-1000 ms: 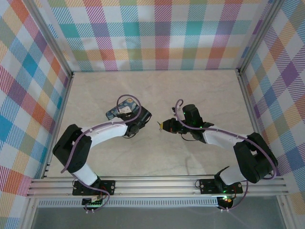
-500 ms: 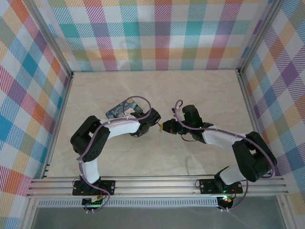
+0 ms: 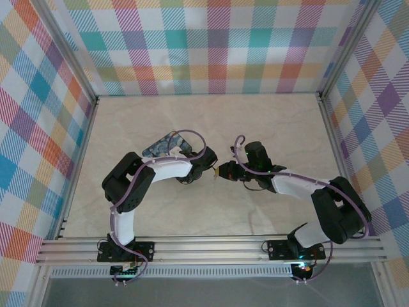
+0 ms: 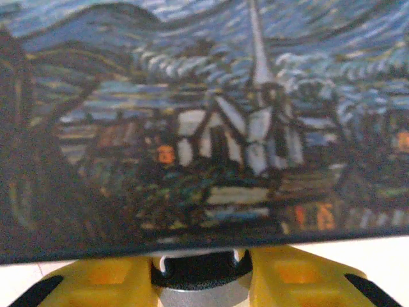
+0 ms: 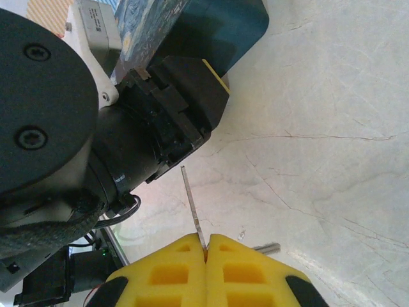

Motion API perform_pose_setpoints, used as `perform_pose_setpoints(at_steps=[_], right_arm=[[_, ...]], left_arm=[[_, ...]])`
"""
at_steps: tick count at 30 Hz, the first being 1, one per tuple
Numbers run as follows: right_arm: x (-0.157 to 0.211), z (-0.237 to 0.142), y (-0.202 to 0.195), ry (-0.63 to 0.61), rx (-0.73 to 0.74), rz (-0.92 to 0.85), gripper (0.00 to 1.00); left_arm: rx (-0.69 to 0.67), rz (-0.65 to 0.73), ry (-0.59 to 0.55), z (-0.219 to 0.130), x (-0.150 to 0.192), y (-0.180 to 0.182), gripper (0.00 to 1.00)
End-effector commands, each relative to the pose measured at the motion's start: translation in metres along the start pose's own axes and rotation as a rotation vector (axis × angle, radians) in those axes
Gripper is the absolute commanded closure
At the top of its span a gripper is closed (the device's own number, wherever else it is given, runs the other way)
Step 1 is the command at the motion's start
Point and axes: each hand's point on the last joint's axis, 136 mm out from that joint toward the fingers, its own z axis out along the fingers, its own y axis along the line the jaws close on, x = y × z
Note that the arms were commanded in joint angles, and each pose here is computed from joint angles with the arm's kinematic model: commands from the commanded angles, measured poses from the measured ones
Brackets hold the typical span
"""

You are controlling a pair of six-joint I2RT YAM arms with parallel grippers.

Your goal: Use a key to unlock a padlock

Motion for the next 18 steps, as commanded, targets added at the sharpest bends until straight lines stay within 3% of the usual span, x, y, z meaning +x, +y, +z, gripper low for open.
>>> perform_pose_setpoints(at_steps=[1, 10, 18], right_arm=[[0.006, -0.007, 0.002, 0.014, -0.010, -0.019, 0.98], [0.012, -0.006, 0.005, 0.044, -0.030, -0.026, 0.97], [0.010, 0.006, 0.049, 0.051, -0.166, -0.097, 0.96]], left_arm=[[0.059, 0.075, -0.036, -0.018, -0.019, -0.005, 0.70], [0.268, 0.150, 0.138, -0.059, -0.041, -0.011, 0.78], [0.539, 0.012, 0.488, -0.091, -0.045, -0.028, 0.84]])
